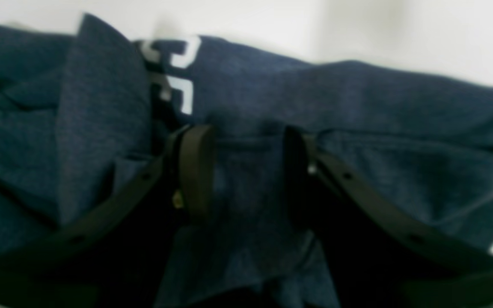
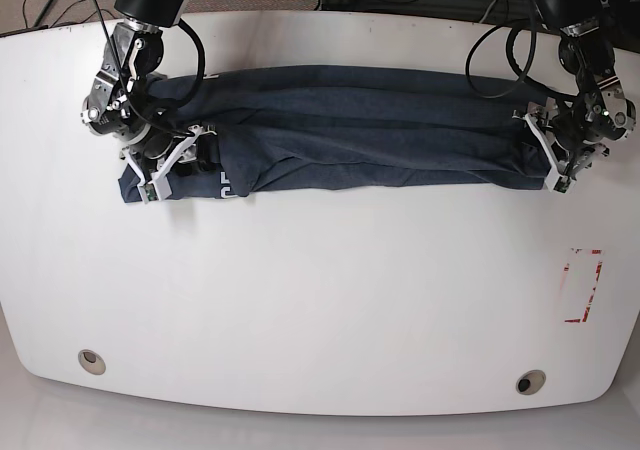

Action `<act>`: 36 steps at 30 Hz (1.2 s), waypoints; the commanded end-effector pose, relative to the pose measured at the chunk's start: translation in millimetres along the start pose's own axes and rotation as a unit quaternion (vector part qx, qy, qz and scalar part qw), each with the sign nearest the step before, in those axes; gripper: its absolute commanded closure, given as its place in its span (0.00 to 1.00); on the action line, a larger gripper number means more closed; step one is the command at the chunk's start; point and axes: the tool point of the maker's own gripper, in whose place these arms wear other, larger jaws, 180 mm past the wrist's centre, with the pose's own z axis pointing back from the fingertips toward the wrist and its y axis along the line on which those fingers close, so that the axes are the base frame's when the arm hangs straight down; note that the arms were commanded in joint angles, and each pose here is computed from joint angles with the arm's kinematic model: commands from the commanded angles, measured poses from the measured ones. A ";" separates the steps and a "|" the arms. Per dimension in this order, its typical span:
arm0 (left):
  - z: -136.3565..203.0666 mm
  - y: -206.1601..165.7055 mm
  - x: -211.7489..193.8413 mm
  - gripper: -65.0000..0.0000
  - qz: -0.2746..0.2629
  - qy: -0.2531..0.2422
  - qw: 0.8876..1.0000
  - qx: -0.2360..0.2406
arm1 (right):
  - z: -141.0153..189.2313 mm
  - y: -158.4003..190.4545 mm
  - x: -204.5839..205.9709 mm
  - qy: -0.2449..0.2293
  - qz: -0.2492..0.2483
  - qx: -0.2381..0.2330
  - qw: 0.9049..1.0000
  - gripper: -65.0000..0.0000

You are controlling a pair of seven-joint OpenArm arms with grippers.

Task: Layout the t-shirt on the table in an organized manner, then fold the t-shirt properly

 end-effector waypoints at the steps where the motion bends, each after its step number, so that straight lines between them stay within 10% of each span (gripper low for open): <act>1: 2.5 9.2 -11.8 0.46 -0.008 0.031 0.999 0.019 | 1.7 -11.8 6.7 -0.017 -0.004 -0.008 1.000 0.61; 16: 9.5 21.8 -16.9 0.46 -0.015 0.038 0.999 0.032 | 20.3 -75.3 -7.0 -0.015 -0.025 -0.056 0.998 0.61; 36: 41.4 49.6 -2.1 0.46 -0.003 0.012 0.996 0.086 | 26.4 -75.6 6.1 -0.033 -0.016 -0.063 0.997 0.61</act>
